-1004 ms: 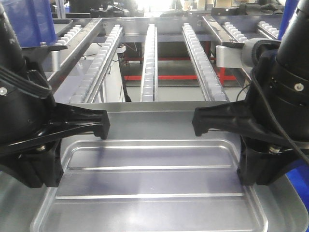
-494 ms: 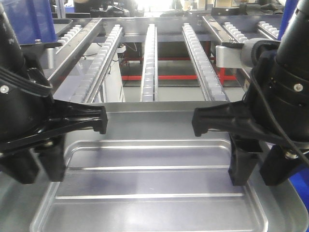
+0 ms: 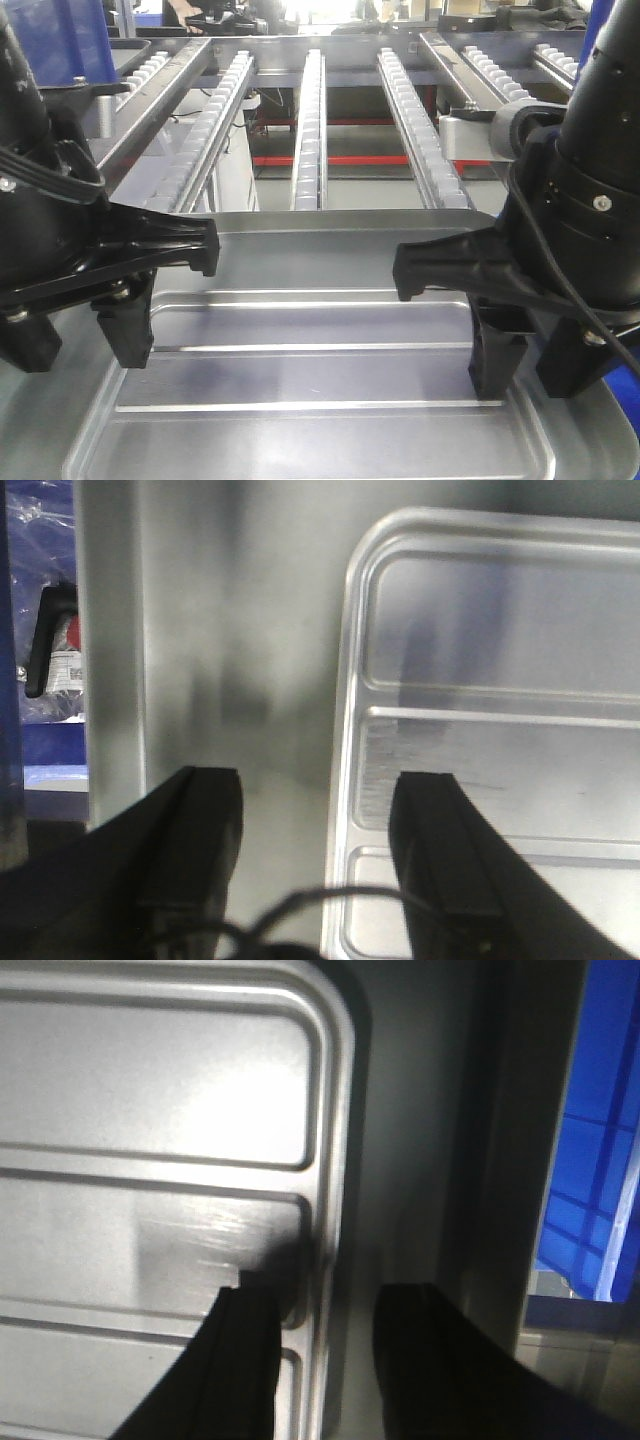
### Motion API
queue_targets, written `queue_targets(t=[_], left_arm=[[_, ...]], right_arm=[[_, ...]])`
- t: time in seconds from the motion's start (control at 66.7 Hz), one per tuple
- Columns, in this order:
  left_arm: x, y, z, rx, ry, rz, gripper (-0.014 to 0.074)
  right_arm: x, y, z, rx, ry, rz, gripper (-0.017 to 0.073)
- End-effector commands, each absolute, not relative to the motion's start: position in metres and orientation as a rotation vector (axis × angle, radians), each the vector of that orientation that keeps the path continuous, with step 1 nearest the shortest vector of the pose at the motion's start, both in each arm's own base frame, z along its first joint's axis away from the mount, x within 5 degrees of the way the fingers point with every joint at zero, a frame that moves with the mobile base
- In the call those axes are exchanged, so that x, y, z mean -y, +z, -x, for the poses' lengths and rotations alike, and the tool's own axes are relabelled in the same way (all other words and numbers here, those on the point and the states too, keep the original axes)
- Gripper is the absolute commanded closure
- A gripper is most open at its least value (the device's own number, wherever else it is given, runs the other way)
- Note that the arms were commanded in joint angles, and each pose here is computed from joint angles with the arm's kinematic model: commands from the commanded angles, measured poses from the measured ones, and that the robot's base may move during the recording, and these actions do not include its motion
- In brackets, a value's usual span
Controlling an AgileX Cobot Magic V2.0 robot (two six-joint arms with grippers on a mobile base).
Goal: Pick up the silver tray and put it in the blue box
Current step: 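Close both grippers on the tray's side rims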
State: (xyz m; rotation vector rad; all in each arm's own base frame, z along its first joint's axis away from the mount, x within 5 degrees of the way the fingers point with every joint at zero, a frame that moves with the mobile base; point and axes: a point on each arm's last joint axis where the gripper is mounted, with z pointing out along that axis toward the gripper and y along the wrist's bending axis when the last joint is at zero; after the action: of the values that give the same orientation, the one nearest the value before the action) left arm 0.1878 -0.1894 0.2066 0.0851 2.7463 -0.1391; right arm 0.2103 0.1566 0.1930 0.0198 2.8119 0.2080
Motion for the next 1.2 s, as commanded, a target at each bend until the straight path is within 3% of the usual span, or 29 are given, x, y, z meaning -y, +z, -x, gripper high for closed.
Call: queue_targets(t=[0.0, 0.584, 1.184], left_arm=[[0.192, 0.222, -0.191, -2.686, -0.2, -0.083, 0.035], [0.192, 0.22, -0.191, -2.692, -0.191, -0.086, 0.035], [0.197, 0.194, -0.194, -2.786, -0.08, -0.082, 0.035]], right_arm=[[-0.16, 0.208, -0.215, -2.729, 0.271, 0.0, 0.0195], [-0.152, 0.205, -0.222, -2.739, 0.254, -0.055, 0.0195], [-0.152, 0.2, -0.223, -2.762, 0.231, -0.056, 0.0195]])
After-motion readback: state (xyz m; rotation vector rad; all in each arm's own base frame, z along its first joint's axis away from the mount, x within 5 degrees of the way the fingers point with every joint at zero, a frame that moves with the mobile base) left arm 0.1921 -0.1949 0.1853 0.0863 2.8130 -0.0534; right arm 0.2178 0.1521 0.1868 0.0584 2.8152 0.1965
